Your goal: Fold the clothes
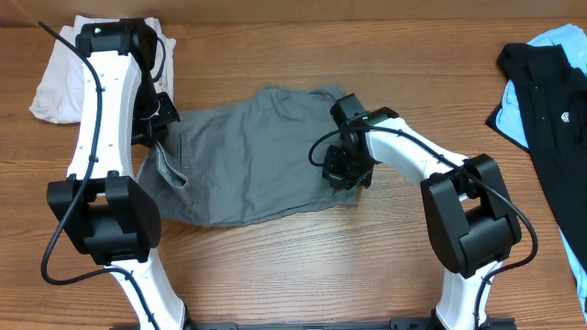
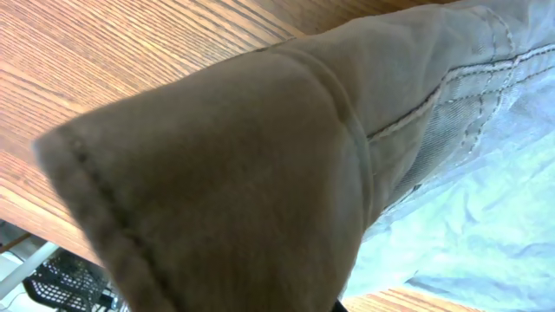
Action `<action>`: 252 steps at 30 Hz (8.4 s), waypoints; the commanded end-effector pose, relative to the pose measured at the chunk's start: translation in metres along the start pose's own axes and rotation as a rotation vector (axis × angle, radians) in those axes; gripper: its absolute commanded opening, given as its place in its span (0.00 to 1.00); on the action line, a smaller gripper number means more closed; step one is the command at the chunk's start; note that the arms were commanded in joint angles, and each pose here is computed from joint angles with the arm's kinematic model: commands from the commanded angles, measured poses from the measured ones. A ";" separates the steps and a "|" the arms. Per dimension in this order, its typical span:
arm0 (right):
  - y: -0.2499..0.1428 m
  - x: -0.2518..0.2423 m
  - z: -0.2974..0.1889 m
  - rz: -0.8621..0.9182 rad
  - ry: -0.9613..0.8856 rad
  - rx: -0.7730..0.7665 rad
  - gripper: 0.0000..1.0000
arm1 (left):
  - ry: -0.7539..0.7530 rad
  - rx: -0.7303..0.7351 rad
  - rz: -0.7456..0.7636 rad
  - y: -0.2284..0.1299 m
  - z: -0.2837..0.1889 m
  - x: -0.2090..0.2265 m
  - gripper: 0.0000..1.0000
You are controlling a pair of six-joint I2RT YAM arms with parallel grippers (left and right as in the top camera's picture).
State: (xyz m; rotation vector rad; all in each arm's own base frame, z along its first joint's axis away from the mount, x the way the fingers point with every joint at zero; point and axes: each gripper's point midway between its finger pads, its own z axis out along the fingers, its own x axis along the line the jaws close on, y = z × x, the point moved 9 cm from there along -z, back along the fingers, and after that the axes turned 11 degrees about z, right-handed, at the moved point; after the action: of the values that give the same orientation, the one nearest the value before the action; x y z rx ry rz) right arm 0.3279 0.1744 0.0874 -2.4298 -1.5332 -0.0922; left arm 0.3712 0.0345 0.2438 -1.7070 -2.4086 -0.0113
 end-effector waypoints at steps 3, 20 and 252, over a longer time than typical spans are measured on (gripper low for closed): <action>-0.006 0.002 0.021 -0.016 -0.054 0.004 0.04 | 0.002 -0.045 -0.025 -0.004 -0.013 0.003 0.04; -0.039 0.038 0.034 -0.087 -0.005 -0.020 0.04 | -0.204 -0.192 0.159 -0.031 -0.068 -0.082 0.04; 0.033 -0.041 -0.292 -0.043 0.108 -0.343 1.00 | -0.267 -0.687 0.095 0.206 0.068 0.120 0.89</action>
State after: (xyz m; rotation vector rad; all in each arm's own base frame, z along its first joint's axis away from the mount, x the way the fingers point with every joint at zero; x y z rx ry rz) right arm 0.3712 0.0504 0.3446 -2.5798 -1.6293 -0.4893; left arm 0.5162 0.2308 0.1617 -2.1831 -2.6778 -0.7297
